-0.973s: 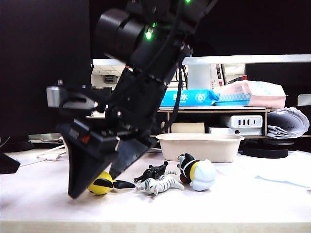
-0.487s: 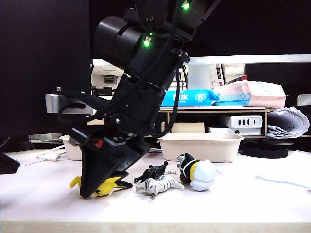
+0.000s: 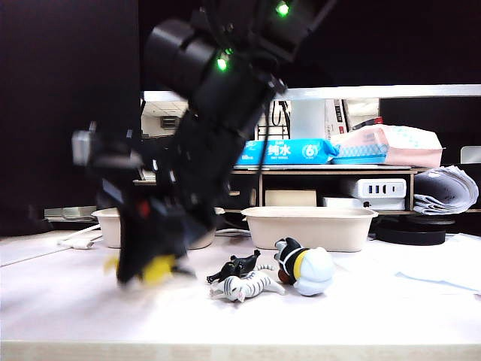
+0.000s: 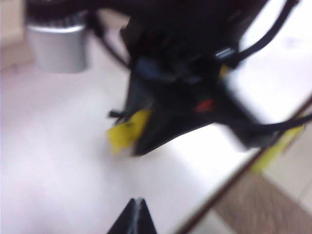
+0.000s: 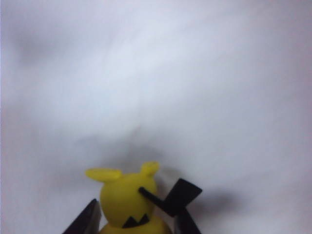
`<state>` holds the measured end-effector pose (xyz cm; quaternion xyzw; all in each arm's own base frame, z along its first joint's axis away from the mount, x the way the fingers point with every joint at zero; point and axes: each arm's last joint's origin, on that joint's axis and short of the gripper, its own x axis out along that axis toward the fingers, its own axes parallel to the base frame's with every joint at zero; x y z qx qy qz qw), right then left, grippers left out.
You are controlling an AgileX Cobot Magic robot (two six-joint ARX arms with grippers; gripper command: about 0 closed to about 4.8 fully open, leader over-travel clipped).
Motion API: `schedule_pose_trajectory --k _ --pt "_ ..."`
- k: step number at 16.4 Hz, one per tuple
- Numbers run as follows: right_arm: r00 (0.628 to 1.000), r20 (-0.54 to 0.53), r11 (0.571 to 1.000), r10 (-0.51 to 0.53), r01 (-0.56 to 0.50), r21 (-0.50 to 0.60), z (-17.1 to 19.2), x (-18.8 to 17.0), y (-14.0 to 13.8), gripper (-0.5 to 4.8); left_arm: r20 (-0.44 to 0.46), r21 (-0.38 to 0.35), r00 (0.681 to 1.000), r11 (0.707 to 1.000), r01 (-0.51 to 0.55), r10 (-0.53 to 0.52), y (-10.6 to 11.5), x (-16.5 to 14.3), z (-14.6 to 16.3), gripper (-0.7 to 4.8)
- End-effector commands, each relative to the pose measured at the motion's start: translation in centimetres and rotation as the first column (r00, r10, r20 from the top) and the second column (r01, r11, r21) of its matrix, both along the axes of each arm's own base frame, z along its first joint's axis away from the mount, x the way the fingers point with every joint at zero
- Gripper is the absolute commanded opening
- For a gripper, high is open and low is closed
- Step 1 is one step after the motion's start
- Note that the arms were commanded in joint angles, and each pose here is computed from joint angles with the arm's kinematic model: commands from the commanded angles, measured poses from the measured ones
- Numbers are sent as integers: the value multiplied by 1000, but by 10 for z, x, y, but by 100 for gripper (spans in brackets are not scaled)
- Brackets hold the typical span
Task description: Put the dolls with similar sizes into the same paper box, while dolls with different sizes go into separate paper boxes.
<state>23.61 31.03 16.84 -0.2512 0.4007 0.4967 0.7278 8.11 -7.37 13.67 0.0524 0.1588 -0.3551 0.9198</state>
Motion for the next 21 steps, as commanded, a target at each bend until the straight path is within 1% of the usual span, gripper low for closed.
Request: schedule_pose_trajectory --k 1,2,4,5,6,8,10,11,14,16,17,18,21 --pt "997 28 992 -71 68 105 31 19 4 89 85 -75 992 993 -89 95 10 4 10 -5" --pt "996 51 989 -78 70 132 41 23 7 89 115 -103 981 984 -143 154 16 6 14 -5" --pt "989 114 974 -97 71 216 62 35 13 89 159 -142 948 957 -254 275 28 9 19 -5" --pt "984 144 963 -109 69 261 70 40 14 89 173 -155 932 943 -295 320 33 10 20 -5" --pt "971 200 941 -131 58 335 79 47 17 89 195 -174 904 920 -351 382 39 11 23 -5" --pt "953 255 911 -166 49 409 84 59 17 89 213 -191 884 905 -381 417 43 11 25 -5" --pt "937 289 890 -196 46 453 81 74 22 89 209 -188 884 905 -382 417 43 11 24 -5" --pt "929 298 882 -220 58 468 76 93 26 89 208 -187 884 905 -383 418 43 11 24 -5" --pt "919 301 871 -256 84 484 59 138 43 89 208 -187 884 904 -384 418 43 11 24 -5" --pt "914 297 877 -276 114 467 51 155 50 91 208 -187 885 905 -383 417 43 11 24 -5" --pt "915 290 881 -279 123 458 47 161 51 109 208 -186 885 905 -383 417 43 11 24 -5" --pt "914 289 880 -285 129 457 44 166 52 149 208 -186 885 905 -383 418 43 11 24 -5" --pt "917 268 879 -296 152 451 46 166 49 163 208 -186 885 905 -383 418 43 11 24 -5"
